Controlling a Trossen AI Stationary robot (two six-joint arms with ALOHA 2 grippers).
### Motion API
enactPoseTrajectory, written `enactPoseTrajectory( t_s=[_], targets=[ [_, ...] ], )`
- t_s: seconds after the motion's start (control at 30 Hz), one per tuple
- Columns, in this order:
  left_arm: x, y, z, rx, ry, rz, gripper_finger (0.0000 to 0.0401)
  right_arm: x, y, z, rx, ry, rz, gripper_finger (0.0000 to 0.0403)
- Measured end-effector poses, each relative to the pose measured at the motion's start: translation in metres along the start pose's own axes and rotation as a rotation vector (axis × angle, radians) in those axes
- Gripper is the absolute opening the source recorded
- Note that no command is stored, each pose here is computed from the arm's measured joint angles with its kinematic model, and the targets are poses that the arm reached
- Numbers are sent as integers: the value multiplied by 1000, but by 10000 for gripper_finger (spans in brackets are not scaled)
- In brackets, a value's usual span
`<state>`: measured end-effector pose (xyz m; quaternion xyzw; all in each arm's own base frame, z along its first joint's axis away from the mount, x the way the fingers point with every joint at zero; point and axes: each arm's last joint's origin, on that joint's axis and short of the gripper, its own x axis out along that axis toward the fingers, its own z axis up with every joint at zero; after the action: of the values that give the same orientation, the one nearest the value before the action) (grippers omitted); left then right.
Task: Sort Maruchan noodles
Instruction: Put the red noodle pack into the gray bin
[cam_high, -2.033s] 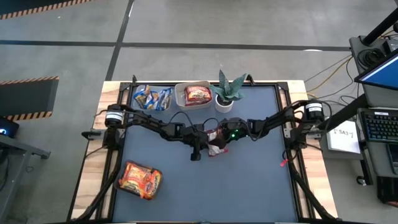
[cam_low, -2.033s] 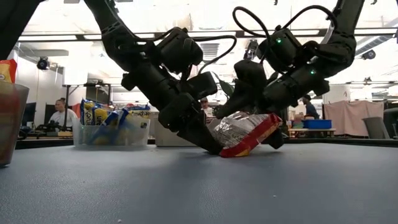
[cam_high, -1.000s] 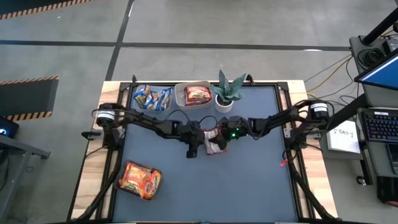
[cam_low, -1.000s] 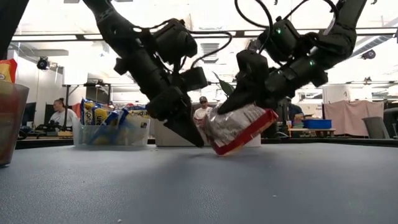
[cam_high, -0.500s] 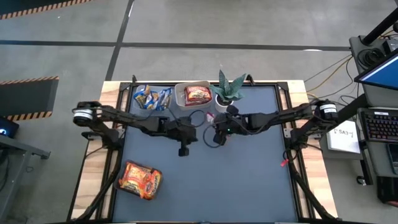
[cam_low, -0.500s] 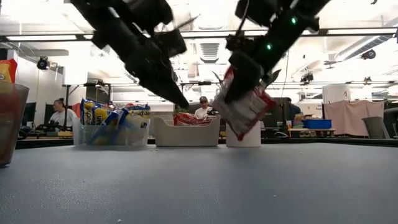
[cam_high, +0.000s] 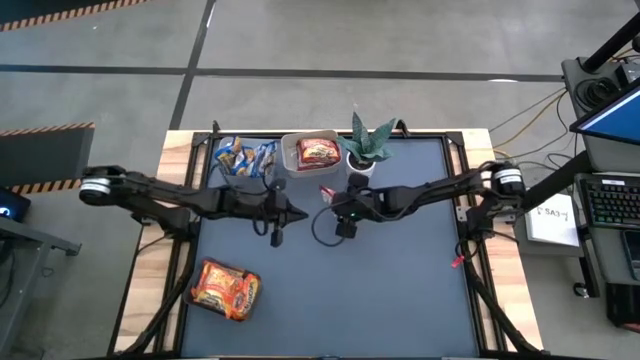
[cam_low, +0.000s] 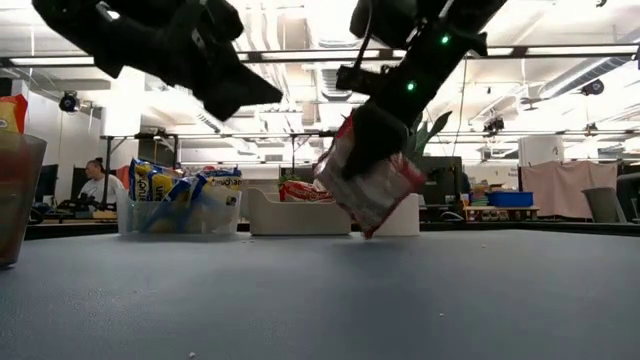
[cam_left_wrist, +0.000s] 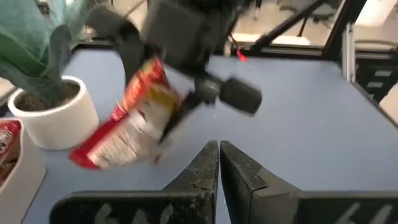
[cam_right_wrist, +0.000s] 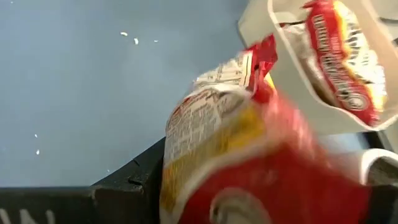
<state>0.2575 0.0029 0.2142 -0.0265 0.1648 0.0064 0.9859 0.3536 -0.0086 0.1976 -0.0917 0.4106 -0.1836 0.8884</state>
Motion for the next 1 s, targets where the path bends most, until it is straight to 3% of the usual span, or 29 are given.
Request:
enactPoseTrajectory(
  t_s=[0.17,0.43,0.57,0.73,1.0],
  targets=[
    [-8,0,0,-2,-34,-2,0,15,8,6,5,48,13,213],
    [-6,0,-1,-4,-25,-1,0,25,22,20,-5,59,134,258],
    [-4,0,-3,-4,-14,-1,0,20,29,30,2,31,211,281],
    [0,0,-5,-13,-8,0,0,10,30,39,13,27,220,297],
    [13,1,-20,-36,74,5,0,-18,19,34,-11,113,222,291]
  ],
)
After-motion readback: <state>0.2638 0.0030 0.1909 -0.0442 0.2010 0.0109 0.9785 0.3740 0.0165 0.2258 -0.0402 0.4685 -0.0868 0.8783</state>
